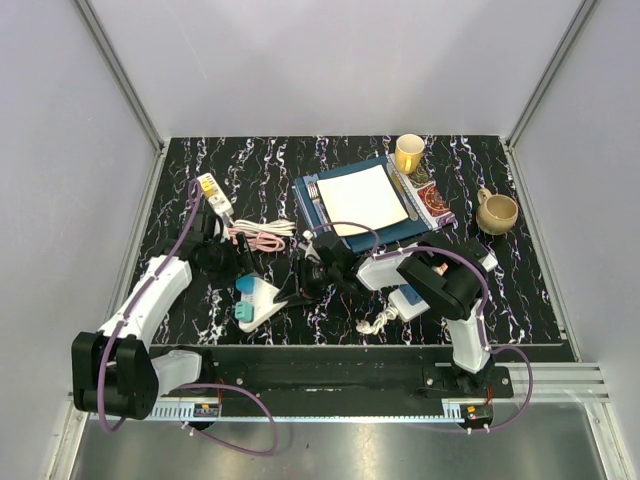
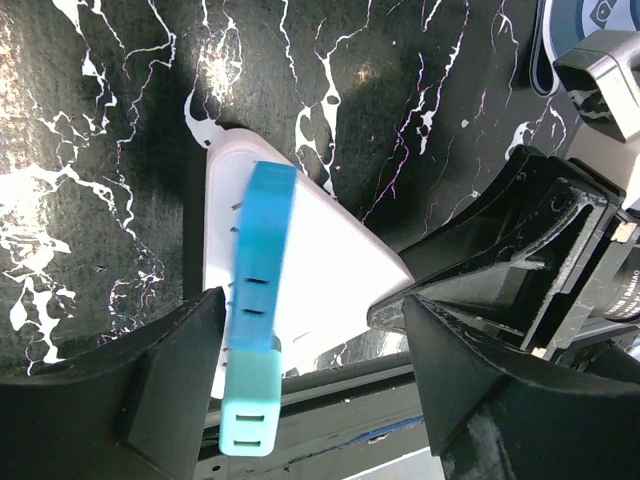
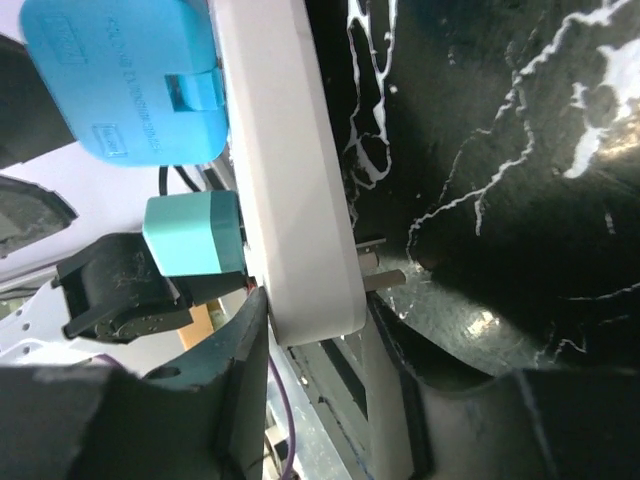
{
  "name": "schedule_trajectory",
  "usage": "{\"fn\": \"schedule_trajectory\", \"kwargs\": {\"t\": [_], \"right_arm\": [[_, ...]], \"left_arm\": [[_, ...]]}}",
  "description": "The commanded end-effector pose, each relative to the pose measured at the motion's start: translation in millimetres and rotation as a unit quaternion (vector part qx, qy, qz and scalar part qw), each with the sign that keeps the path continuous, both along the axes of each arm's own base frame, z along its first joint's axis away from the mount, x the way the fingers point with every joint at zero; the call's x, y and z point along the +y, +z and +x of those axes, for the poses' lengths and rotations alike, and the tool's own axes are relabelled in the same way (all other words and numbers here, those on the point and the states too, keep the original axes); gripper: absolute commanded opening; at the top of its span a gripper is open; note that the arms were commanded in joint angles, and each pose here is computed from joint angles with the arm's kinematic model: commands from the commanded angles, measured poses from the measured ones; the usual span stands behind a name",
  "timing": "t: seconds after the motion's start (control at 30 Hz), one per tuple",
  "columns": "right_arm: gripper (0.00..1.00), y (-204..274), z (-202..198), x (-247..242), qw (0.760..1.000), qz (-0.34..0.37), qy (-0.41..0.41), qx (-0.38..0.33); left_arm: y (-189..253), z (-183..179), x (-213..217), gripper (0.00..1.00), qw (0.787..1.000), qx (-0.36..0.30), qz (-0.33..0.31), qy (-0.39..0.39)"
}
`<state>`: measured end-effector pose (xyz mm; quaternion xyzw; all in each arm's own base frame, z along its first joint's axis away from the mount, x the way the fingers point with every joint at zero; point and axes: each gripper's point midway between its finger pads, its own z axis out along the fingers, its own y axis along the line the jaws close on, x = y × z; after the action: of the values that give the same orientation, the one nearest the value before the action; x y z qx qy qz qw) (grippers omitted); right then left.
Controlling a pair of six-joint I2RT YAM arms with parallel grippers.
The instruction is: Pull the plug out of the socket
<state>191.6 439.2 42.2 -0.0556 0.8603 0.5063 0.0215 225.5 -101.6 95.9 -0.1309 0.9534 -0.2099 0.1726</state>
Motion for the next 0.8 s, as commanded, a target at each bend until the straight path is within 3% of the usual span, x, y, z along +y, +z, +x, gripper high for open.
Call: {"fn": "schedule_trajectory", "kwargs": {"t": [0.0, 0.1, 0.33, 0.43, 0.47, 0.53, 0.57, 0.77], "right_arm": [[0.32, 10, 0, 8, 0.999, 0.038, 0.006, -0.008], [0.24, 11, -1, 8, 0.999, 0.046, 0.002, -0.006], [0.15, 10, -2, 4, 0.999, 0.047, -0.003, -0.01], [0.13, 9, -2, 2, 0.999, 0.045, -0.007, -0.014], [0.13, 8, -2, 2, 0.999, 0.044, -0.008, -0.014], [0.11, 6, -1, -1, 0.999, 0.04, -0.013, -0.016], [0.1, 5, -1, -2, 0.999, 0.038, -0.015, -0.015], [0.04, -7, 4, -11, 0.999, 0.018, -0.038, -0.015]], "left_arm": [[1, 5, -5, 0.73, 1.0, -0.007, -0.018, 0.0], [-2, 6, -5, 0.71, 1.0, -0.002, -0.018, 0.002], [-10, 7, -8, 0.53, 1.0, 0.013, -0.023, 0.0], [-10, 7, -9, 0.4, 1.0, 0.013, -0.025, -0.002], [-9, 8, -9, 0.27, 1.0, 0.012, -0.025, -0.002], [-8, 9, -9, 0.14, 1.0, 0.01, -0.025, -0.005], [-9, 9, -9, 0.02, 1.0, 0.011, -0.025, -0.006], [-7, 14, -6, 0.0, 1.0, 0.002, -0.014, -0.009]]}}
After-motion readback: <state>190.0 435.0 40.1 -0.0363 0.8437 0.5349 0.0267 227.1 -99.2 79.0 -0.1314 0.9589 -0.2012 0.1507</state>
